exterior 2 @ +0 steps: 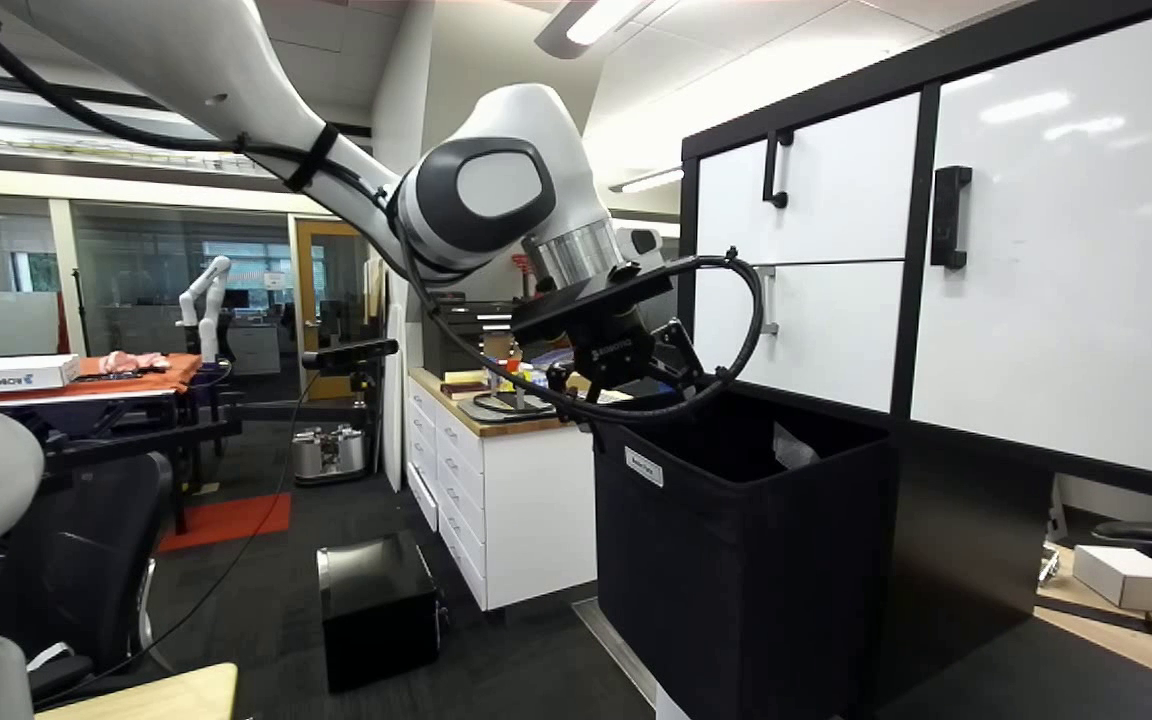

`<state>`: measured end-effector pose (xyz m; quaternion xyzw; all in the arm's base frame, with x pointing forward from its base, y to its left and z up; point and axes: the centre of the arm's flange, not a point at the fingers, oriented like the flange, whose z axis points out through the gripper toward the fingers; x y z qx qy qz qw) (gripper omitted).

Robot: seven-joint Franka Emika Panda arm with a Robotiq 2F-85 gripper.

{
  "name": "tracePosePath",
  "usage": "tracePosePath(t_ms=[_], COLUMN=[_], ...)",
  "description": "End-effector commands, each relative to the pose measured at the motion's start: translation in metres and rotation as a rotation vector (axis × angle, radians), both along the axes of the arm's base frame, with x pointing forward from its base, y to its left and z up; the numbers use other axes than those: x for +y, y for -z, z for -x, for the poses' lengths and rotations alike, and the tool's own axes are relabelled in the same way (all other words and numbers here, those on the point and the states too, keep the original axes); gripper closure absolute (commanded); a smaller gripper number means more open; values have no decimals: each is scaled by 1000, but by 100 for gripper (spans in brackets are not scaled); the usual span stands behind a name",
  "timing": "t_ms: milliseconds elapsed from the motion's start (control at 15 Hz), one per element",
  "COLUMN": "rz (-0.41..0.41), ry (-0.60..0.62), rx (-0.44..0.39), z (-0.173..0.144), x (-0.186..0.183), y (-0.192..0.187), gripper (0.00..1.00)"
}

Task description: Pull the black box out of the bottom of the black cabinet

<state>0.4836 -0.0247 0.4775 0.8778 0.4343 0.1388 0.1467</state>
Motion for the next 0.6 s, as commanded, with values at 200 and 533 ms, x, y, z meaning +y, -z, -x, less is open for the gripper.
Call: tracePosePath(t_ms=[200,533], rz=[-105,-104], ry=[235,256], rx=[222,251], z=[3,10], x=[-8,-14], y=[-23,-13], gripper=[0,0])
